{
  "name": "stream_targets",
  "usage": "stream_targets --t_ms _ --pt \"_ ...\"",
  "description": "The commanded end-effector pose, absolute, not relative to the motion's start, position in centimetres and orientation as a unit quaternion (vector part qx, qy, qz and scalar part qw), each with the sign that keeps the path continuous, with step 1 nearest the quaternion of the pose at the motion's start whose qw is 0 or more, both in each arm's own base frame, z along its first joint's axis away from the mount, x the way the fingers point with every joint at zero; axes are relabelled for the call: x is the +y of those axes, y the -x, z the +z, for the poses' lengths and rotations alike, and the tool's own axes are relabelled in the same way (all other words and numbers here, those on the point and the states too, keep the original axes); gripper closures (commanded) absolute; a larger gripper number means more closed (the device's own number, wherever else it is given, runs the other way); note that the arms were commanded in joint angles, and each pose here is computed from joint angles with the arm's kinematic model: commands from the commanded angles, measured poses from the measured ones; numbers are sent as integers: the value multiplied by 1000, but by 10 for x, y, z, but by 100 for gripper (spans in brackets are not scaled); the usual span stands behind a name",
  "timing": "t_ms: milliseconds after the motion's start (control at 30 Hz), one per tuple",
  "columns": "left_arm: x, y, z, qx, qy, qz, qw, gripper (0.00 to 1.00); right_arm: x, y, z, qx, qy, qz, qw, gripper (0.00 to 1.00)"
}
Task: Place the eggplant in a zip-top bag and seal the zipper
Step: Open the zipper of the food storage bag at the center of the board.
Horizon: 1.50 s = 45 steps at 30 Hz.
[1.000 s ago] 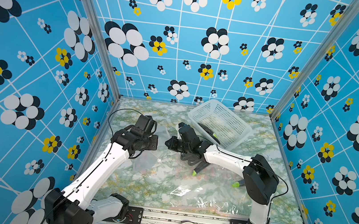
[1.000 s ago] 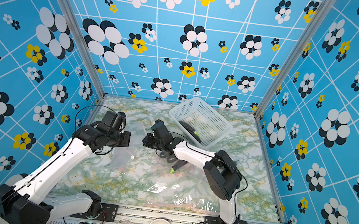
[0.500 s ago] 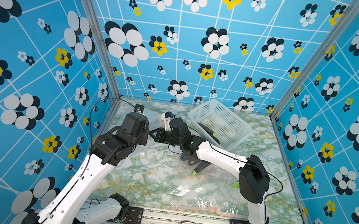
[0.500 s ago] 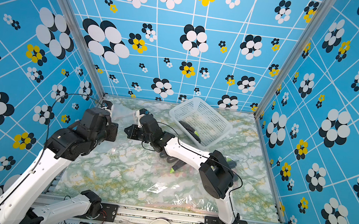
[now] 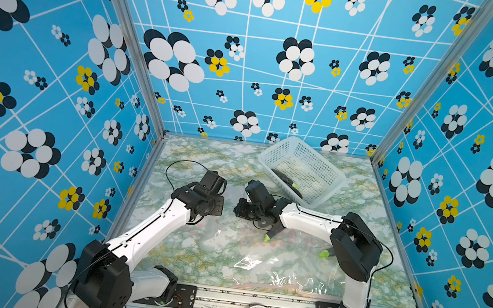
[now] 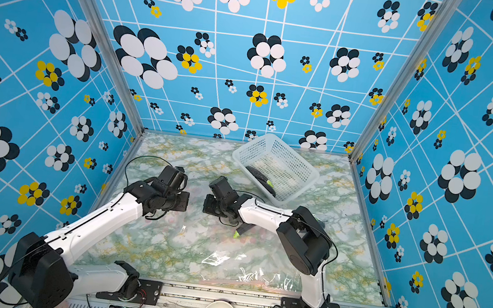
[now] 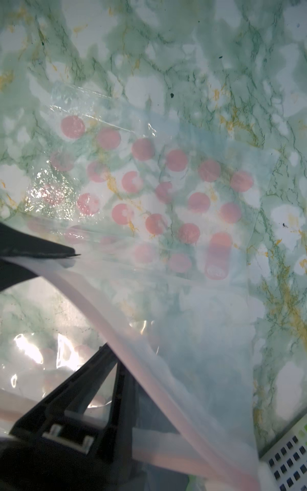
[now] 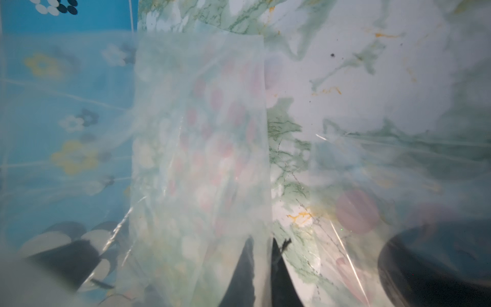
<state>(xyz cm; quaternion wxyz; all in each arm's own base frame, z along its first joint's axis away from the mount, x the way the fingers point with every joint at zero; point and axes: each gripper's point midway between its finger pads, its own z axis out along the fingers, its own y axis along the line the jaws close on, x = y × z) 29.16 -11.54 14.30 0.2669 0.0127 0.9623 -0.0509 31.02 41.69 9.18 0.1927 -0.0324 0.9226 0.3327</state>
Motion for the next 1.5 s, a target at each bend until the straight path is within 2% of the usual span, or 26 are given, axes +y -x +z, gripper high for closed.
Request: stream_targets --t_ms 0,100,300,367,433,500,700,833,1000,1033,1133,1267,1400,1467 --pt "-106 -296 177 951 -3 -46 305 100 394 -317 83 937 27 290 194 87" --pt "-91 -294 190 948 -1 -28 318 100 390 -318 81 938 30 285 194 87" --pt "-92 -294 182 948 20 -66 309 100 416 -319 110 907 42 362 210 86" --pt "-99 -295 175 949 29 -85 303 100 420 -318 118 901 44 376 210 79" --pt "-102 -297 167 950 40 -93 294 100 423 -316 129 895 45 391 211 69" --pt "-103 -297 161 953 45 -91 286 100 423 -315 141 888 45 402 219 63" --pt "-99 -299 156 955 46 -73 284 100 422 -310 152 881 45 417 221 63" --pt "-100 -299 155 954 49 -74 285 100 429 -307 153 877 46 429 213 67" --pt "-104 -298 157 953 52 -88 284 100 426 -306 143 890 40 402 209 96" --pt "-105 -298 158 953 51 -91 284 95 423 -307 139 894 35 393 210 98" --pt "-103 -294 157 953 52 -89 284 84 417 -312 138 895 17 388 218 100" --pt "-99 -287 147 955 57 -87 276 78 417 -315 146 890 3 398 222 99" --pt "-104 -282 148 952 65 -110 279 79 417 -316 147 888 -11 403 222 100" --pt "-104 -281 151 949 70 -118 285 82 416 -317 145 890 -14 400 220 100"
